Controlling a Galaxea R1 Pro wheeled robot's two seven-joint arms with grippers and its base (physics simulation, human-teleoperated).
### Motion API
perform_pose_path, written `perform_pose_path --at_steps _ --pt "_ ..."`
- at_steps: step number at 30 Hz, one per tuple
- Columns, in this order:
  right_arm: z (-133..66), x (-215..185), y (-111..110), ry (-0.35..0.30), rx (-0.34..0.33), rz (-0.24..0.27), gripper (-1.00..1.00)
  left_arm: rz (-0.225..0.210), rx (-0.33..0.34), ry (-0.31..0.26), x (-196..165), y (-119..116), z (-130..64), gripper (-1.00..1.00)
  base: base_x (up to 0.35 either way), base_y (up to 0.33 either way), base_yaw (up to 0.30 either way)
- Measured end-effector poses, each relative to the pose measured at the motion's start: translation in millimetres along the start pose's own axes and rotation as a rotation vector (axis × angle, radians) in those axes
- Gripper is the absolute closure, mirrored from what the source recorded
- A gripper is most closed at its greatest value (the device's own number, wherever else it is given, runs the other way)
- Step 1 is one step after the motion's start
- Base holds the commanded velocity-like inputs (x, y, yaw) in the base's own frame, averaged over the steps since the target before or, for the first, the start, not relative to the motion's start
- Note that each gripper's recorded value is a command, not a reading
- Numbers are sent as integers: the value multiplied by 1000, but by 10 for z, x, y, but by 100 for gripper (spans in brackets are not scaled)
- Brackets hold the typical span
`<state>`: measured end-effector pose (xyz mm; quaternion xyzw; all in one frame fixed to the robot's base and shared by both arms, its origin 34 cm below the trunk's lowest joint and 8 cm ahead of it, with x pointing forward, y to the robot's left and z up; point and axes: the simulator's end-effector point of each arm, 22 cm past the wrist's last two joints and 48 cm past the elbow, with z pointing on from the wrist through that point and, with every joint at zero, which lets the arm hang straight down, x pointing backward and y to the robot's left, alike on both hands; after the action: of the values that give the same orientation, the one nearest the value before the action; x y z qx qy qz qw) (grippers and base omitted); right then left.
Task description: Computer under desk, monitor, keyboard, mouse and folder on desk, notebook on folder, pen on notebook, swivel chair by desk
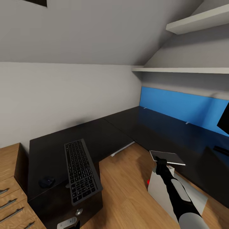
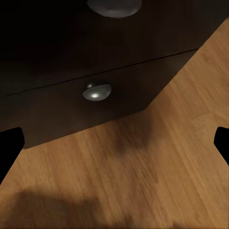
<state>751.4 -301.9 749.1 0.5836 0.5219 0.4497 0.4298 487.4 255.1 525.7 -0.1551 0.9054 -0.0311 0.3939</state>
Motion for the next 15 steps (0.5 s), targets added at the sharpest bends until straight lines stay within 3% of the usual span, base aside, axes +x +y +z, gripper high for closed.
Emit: perform_pose_path --at_steps 7,11,15 --pt "-19 223 114 59 2 19 100 -1 -1 3 -87 -22 -80 -100 0 0 38" --pt "-27 275 164 66 4 19 100 0 0 4 -125 -36 -116 -100 0 0 221" --pt "-23 468 167 109 7 -27 100 0 0 3 -131 -38 -117 -100 0 0 266"
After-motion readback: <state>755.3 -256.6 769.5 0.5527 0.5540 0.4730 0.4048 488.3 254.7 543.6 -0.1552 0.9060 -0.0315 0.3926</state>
